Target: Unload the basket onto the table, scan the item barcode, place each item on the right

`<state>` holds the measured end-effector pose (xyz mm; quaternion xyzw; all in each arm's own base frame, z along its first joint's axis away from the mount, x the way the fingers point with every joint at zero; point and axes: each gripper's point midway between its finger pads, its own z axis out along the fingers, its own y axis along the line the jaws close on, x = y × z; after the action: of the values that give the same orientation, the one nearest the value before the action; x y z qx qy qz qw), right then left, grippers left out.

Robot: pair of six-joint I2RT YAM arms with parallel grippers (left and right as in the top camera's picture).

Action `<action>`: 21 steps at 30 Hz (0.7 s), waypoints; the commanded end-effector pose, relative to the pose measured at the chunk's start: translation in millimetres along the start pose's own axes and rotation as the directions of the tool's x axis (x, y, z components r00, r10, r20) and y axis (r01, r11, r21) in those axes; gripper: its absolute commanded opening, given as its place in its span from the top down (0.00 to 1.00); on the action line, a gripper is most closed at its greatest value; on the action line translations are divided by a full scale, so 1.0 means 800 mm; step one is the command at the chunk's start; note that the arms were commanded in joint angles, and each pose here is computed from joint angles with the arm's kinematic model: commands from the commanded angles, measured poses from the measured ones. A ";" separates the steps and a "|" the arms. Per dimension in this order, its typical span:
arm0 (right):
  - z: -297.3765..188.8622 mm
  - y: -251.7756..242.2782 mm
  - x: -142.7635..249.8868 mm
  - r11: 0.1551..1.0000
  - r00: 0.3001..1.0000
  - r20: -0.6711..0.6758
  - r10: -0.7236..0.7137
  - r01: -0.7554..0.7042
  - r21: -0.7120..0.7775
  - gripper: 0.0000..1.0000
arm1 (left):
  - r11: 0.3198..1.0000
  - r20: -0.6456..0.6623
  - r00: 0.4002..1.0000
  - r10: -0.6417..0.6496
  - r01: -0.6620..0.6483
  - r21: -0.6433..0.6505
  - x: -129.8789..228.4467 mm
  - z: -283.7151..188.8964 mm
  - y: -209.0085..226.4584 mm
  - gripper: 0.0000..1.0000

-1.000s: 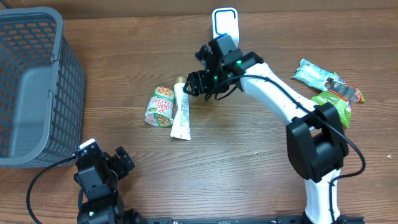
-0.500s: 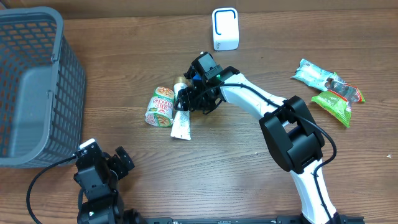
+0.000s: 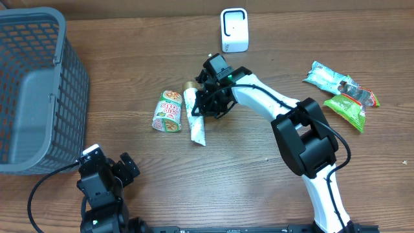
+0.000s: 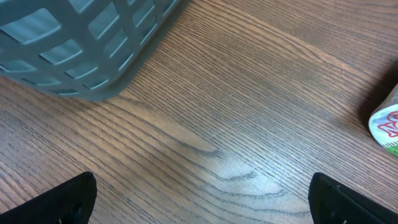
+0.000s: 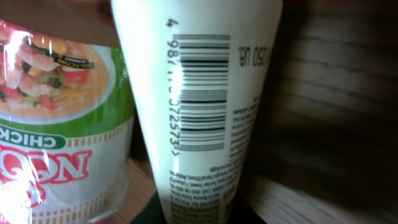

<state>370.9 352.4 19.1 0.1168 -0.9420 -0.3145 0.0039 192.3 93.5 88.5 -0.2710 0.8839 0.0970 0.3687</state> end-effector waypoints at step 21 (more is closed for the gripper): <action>-0.139 -0.107 0.006 0.758 0.967 0.016 -0.253 0.188 0.625 0.51 | 1.000 0.024 1.000 -0.009 0.008 0.015 -0.011 -0.005 -0.004 0.00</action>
<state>401.1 224.1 54.8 0.1988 -0.9729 -0.0075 -0.1181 192.3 93.5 88.5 -0.2710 0.8839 0.0970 0.3687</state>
